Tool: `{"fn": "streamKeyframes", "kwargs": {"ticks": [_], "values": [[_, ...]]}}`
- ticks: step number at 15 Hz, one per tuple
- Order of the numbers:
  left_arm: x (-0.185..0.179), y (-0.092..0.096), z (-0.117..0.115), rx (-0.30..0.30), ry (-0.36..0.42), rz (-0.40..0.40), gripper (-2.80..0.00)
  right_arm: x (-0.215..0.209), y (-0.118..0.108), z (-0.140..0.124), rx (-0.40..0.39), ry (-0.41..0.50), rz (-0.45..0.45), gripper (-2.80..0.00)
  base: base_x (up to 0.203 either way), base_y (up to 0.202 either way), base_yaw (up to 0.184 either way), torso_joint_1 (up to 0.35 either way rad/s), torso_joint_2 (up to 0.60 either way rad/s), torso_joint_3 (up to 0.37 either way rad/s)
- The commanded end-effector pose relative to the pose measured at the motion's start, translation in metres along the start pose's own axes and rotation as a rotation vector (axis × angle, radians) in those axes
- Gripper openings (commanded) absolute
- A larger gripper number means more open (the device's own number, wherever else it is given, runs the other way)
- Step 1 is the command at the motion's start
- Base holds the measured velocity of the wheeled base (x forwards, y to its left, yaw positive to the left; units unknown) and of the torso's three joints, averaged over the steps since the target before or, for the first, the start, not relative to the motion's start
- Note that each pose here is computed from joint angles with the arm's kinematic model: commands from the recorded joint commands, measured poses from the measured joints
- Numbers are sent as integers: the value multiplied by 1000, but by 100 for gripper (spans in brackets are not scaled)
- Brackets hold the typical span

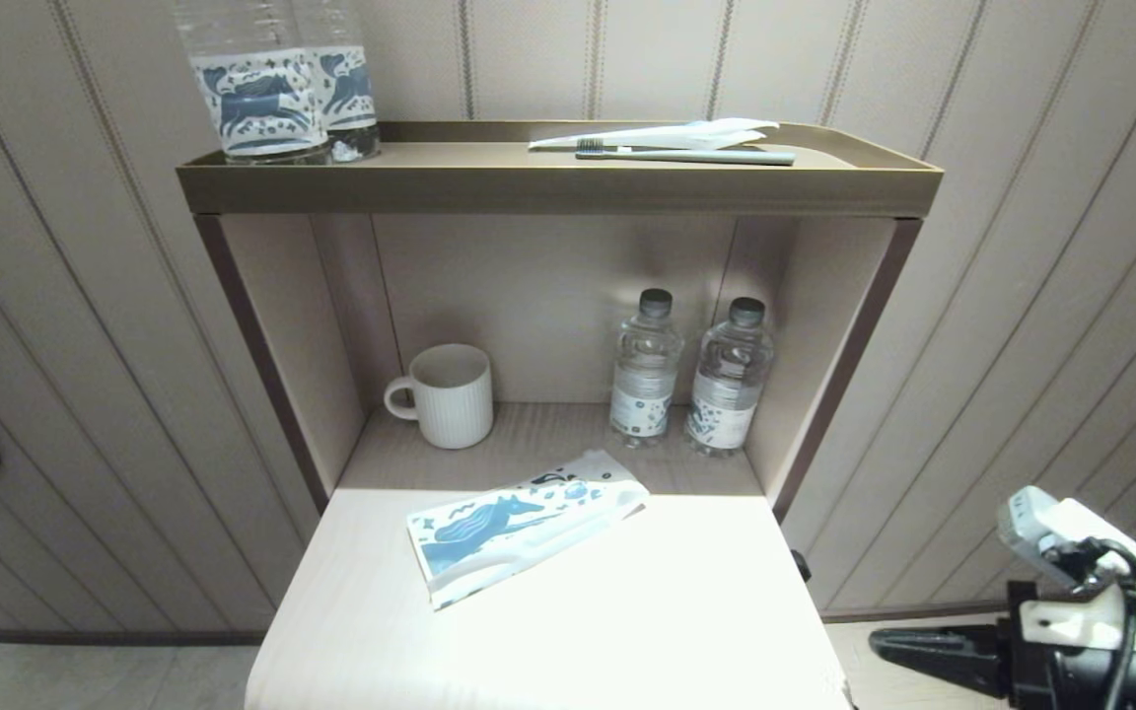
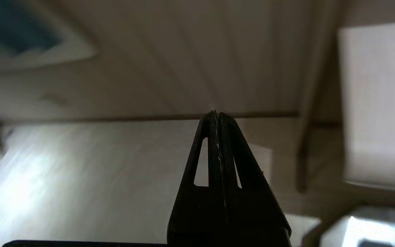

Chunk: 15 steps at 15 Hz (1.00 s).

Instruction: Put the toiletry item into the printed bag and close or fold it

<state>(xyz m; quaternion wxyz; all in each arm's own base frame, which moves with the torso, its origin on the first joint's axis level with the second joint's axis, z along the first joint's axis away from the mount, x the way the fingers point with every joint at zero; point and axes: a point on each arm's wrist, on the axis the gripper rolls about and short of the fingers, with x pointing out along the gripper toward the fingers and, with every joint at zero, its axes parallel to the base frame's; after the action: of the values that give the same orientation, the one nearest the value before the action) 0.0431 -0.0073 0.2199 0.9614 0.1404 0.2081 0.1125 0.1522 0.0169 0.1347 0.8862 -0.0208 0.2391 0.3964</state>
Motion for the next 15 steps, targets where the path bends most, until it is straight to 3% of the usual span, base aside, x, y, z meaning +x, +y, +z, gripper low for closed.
{"fn": "streamKeyframes", "kwargs": {"ticks": [1,3,5,7,9,11,13,14,15], "values": [[-32,30,-34,-152,-62,166,-280,-30,10,1,-18,-95,-158,-280,0,0,0,0,0,0],[-47,32,-55,-223,-38,265,-280,-58,30,-4,-22,-158,-367,-280,0,0,0,0,0,0],[-54,22,-77,-261,-7,208,-280,-78,59,-18,-28,-188,-486,-280,0,0,0,0,0,0],[-44,4,-104,-278,78,140,-280,-92,94,-44,-43,-221,-561,-280,0,0,0,0,0,0],[-34,-6,-124,-300,83,57,-280,-94,111,-72,-10,-206,-645,-280,0,0,0,0,0,0],[-27,-13,-141,-308,-97,-8,-280,-82,104,-96,36,-167,-762,-280,0,0,0,0,0,0],[-16,-22,-153,-233,-292,-115,-280,-81,95,-90,-111,-306,-885,-280,0,0,0,0,0,0],[-14,-24,-155,-206,-311,-175,-280,-82,94,-89,-146,-333,-926,-280,0,0,0,0,0,0],[-11,-28,-158,-175,-312,-258,-280,-80,92,-95,-131,-306,-977,-280,0,0,0,0,0,0]]}}
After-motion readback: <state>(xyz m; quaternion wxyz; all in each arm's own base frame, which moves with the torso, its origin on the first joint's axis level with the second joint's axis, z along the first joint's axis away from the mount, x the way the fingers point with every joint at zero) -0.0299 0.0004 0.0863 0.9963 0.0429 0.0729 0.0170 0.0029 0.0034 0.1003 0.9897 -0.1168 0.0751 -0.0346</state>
